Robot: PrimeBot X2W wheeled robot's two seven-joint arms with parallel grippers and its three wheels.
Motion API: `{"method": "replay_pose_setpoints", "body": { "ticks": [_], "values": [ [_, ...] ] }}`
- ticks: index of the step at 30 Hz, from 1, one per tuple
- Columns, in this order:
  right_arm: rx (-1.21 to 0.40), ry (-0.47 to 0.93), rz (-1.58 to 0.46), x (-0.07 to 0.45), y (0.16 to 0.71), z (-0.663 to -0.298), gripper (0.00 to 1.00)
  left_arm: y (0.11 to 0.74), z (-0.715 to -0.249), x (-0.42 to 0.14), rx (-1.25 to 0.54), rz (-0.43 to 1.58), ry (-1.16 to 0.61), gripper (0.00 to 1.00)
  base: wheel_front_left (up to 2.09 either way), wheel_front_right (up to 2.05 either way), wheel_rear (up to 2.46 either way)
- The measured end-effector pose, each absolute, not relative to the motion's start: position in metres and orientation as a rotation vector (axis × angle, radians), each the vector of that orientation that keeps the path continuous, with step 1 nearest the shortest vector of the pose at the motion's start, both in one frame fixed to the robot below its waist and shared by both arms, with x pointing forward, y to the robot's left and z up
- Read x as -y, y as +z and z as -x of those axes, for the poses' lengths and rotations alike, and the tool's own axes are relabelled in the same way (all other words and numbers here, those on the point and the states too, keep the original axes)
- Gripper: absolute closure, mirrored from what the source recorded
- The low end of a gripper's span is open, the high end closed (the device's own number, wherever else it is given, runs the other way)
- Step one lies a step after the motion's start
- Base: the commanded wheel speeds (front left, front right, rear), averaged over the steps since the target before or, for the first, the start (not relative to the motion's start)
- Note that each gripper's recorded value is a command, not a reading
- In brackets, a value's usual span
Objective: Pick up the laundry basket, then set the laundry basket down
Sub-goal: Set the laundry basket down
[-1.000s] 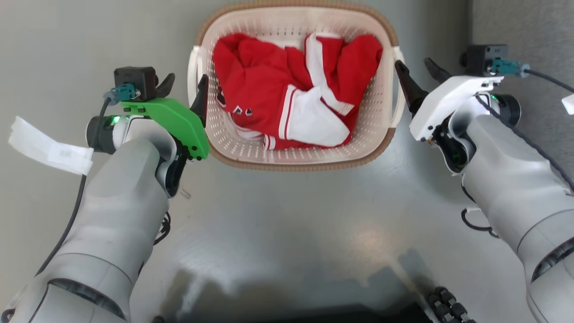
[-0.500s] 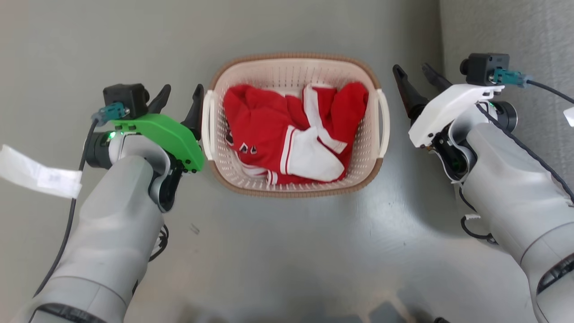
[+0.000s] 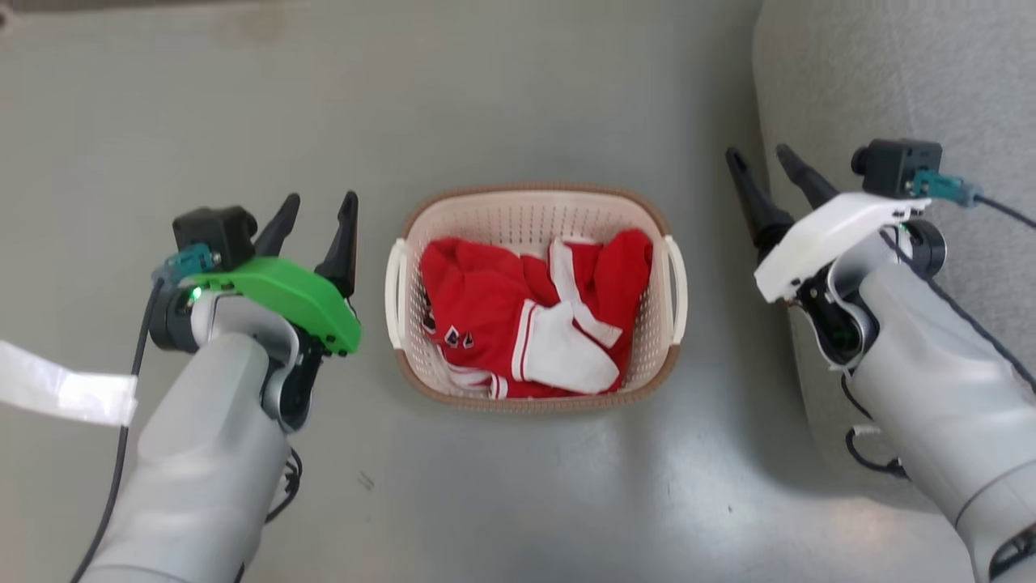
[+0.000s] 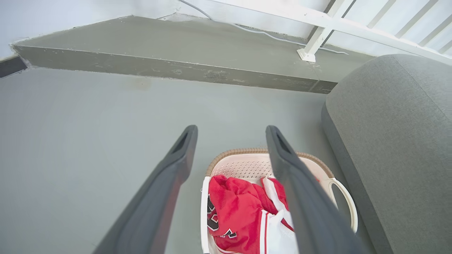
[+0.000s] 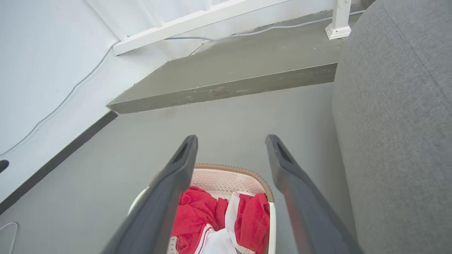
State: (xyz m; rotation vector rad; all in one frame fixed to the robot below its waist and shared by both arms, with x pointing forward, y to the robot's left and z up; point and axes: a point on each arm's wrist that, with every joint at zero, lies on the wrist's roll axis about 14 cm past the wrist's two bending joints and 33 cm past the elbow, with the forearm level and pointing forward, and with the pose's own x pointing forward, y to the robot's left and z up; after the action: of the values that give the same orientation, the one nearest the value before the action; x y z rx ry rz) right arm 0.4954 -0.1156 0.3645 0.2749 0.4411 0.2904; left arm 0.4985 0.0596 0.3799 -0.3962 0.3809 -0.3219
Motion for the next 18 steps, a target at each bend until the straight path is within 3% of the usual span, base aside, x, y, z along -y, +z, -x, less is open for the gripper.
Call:
{"method": "replay_pose_setpoints", "body": {
  "ticks": [18],
  "values": [
    [-0.226,0.281,-0.248,0.117,0.440,-0.446,0.00,0.447,-0.445,-0.082,-0.199,0.380,-0.280,0.00,0.00,0.00,0.00]
  ]
}}
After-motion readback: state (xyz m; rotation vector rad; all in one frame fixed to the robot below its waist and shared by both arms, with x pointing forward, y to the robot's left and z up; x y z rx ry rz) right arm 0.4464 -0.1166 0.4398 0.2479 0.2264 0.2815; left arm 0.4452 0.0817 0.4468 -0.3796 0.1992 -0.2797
